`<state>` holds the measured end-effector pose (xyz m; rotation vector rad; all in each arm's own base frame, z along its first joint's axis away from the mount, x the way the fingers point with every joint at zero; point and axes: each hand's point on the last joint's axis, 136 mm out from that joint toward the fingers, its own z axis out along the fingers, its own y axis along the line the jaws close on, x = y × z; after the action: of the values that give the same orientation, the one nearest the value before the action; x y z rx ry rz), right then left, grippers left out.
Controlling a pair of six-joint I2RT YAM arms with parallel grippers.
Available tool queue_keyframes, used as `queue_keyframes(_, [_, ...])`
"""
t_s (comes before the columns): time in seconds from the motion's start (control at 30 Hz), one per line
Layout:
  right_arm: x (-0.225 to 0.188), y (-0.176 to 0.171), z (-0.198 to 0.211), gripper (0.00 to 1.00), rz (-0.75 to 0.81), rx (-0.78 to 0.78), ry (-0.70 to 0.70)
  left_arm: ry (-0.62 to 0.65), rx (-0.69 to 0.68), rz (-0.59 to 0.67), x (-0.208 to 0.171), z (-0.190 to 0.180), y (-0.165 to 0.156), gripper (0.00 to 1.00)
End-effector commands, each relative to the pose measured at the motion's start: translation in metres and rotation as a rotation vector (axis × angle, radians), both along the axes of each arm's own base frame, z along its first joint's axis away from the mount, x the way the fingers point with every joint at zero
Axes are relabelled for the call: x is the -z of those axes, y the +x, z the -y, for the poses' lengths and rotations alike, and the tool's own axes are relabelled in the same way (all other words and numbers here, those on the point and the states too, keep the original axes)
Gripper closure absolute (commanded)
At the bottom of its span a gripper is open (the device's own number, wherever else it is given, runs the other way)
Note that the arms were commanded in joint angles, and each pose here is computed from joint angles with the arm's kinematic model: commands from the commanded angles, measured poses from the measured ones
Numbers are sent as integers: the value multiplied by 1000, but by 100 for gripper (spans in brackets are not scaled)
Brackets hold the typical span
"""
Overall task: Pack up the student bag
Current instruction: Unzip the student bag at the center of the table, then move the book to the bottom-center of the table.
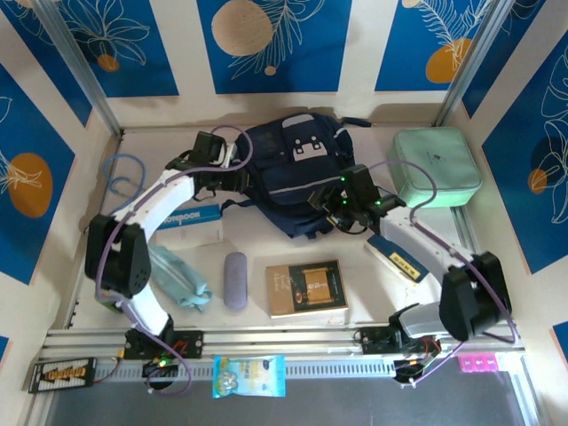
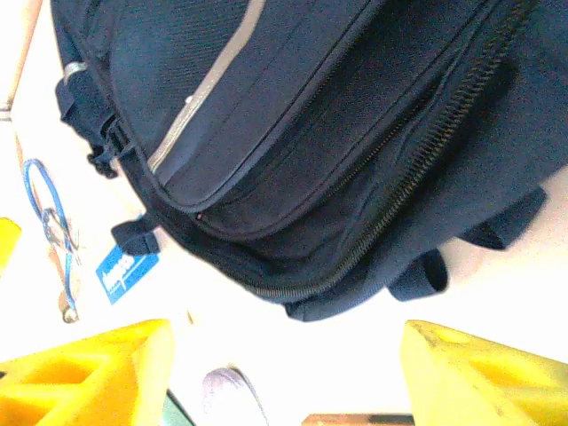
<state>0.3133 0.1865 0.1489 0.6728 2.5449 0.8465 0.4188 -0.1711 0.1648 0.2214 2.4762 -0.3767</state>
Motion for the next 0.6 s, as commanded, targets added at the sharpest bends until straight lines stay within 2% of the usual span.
queue_keyframes(0.0, [17,-42,20,30,-90,-85,-142,-172,-22,-14,-20,14,-18,26])
queue_keyframes(0.13, [30,-87,16,30,-167,-167,-152,-251,-10,-6,-27,20,-34,15])
queue_keyframes(0.37, [75,-158,-5,32,-328,-286,-114,-208,3,-14,-22,21,-54,0])
queue_keyframes(0.57, [101,-191,-4,32,-427,-345,-100,-203,35,-28,-23,32,-60,0])
